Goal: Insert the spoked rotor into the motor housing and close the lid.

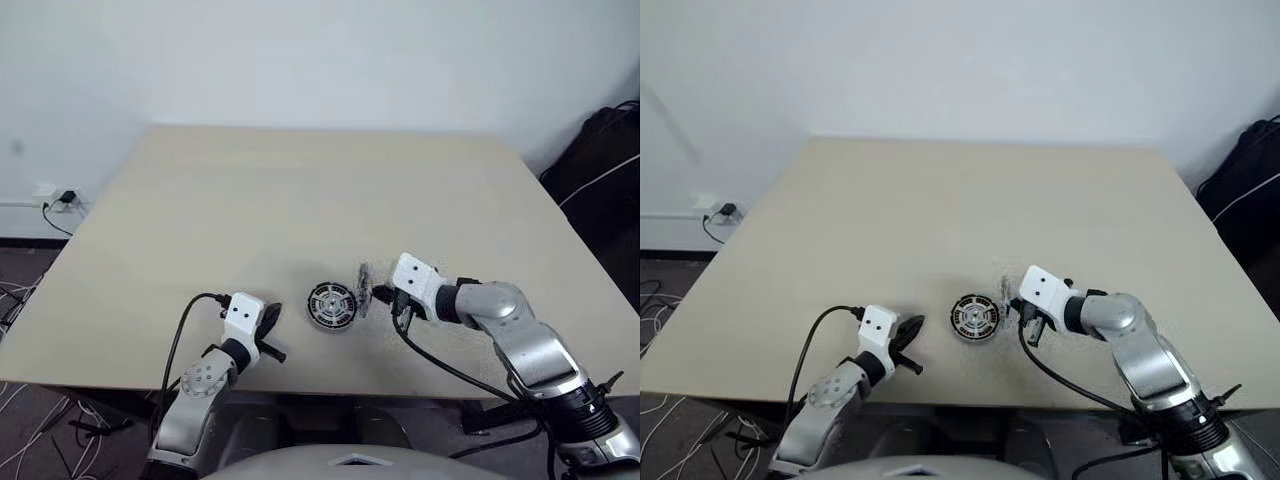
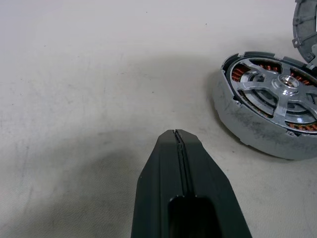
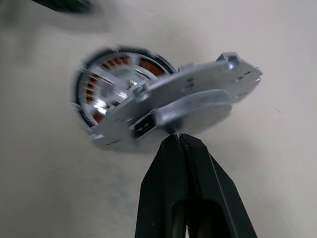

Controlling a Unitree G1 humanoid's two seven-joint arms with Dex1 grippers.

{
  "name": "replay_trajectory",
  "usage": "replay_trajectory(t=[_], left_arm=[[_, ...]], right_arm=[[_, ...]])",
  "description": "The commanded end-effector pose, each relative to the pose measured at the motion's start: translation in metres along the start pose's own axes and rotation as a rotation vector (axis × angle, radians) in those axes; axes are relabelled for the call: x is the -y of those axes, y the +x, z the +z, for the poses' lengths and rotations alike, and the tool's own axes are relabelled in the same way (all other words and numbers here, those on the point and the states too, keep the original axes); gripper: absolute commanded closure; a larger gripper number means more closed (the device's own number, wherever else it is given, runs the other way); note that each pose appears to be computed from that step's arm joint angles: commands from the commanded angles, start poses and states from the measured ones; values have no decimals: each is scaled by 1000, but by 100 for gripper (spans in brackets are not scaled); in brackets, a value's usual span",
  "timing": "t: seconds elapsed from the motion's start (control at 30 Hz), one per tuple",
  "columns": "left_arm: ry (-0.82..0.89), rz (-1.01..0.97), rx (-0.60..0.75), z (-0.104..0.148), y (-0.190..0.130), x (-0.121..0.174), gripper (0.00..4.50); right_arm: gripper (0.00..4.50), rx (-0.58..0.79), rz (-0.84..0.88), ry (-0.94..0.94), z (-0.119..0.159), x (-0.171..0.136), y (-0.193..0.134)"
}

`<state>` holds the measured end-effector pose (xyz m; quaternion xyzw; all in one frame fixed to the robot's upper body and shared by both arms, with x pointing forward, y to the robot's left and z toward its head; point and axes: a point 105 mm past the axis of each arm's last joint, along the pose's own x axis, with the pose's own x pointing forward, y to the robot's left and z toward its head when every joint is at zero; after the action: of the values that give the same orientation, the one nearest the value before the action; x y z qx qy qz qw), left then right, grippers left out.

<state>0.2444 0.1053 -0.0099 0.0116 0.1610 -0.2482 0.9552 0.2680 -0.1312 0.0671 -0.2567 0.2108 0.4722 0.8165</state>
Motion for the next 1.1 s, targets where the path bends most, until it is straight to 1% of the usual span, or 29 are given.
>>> replay_trajectory(t=[0.03,0.3,0.43,0.63,0.77,0.87,1.0,1.1], left_arm=[[15,9,41,12,-1,-2,450],[18,25,45,13,-3,-4,450],[16,33,46,13,-5,-5,450],[14,40,47,13,-6,-5,450],[13,40,48,13,-5,-4,450],[12,38,47,13,-4,-4,450],[12,35,47,13,-3,-3,450],[10,35,46,13,-3,-3,450]], right_arm=[[443,106,31,-25,28,0,3],[443,151,45,11,37,0,28],[443,172,86,27,40,-10,38],[443,164,142,85,33,-25,55],[443,139,189,122,24,-40,61],[443,130,190,150,20,-44,64],[443,214,188,183,34,-44,55],[443,313,201,215,51,-43,40]])
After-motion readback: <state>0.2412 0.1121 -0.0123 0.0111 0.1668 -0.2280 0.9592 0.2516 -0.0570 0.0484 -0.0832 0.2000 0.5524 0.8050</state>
